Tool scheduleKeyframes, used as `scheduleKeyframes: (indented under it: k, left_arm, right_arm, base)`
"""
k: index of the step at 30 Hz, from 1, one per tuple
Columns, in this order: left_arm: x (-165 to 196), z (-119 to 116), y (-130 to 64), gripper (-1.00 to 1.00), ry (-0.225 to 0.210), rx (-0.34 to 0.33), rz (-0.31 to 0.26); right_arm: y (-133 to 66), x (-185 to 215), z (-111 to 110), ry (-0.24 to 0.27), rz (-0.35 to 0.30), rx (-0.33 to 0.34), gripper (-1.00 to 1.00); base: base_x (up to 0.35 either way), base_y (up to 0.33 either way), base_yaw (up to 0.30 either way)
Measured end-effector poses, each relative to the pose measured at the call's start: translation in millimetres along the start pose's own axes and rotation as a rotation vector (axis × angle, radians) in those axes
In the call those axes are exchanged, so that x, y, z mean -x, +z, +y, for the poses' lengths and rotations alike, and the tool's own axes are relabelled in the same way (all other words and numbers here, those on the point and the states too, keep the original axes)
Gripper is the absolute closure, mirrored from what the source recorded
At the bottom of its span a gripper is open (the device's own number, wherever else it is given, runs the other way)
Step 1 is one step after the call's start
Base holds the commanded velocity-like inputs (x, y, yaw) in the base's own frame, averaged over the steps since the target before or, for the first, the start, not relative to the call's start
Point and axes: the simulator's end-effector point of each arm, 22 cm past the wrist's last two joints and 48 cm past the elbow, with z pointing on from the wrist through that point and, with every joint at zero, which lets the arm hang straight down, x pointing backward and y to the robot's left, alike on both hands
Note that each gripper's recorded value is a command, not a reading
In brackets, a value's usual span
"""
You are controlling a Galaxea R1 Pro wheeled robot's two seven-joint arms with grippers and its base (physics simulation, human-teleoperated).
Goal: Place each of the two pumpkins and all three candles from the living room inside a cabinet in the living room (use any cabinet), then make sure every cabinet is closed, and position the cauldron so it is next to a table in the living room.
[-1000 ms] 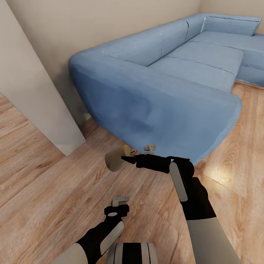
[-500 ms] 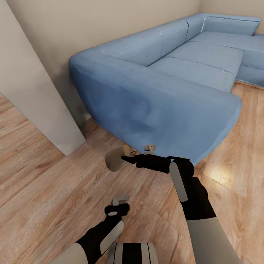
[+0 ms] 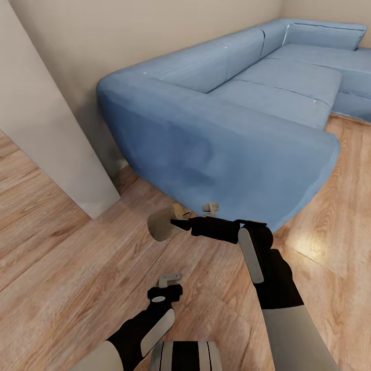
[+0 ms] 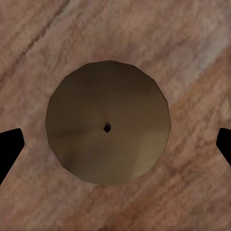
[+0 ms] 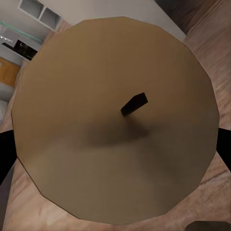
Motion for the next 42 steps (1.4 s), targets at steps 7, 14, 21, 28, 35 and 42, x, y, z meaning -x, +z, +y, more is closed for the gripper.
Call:
scheduleKeyframes:
  k: [7, 14, 21, 28, 35, 42]
  left_arm:
    - [0.2, 0.3, 0.0, -1.00, 0.000, 0.001, -0.001]
    - [-0.1, 0.0, 0.0, -1.00, 0.001, 0.000, 0.001]
    - [0.3, 0.1, -0.1, -1.00, 0.000, 0.001, -0.001]
    - [-0.2, 9.8, 2.7, -1.00, 0.005, 0.012, 0.000]
    - [9.3, 38.4, 13.1, -1.00, -0.051, 0.046, 0.008]
    - [10.3, 49.8, 32.4, -1.00, -0.028, 0.043, 0.037]
  right_arm:
    - [0.1, -0.3, -0.2, 0.001, 0.001, 0.000, 1.00]
    - [0.2, -0.4, -0.9, 0.000, 0.001, -0.003, 1.00]
    - [0.2, -0.4, -0.6, 0.001, 0.001, -0.002, 1.00]
    - [0.7, -1.2, -0.1, 0.000, 0.003, -0.001, 1.00]
    - [3.3, -3.9, 3.2, -0.009, 0.013, 0.003, 1.00]
    - [3.6, -4.2, 3.5, -0.009, 0.015, 0.003, 1.00]
  base:
    - [0.000, 0.000, 0.000]
    - [-0.208, 0.027, 0.000]
    - [-0.175, 0.049, 0.000]
    - [-0.005, 0.001, 0.000]
    - [0.000, 0.000, 0.000]
    - [0.000, 0.000, 0.000]
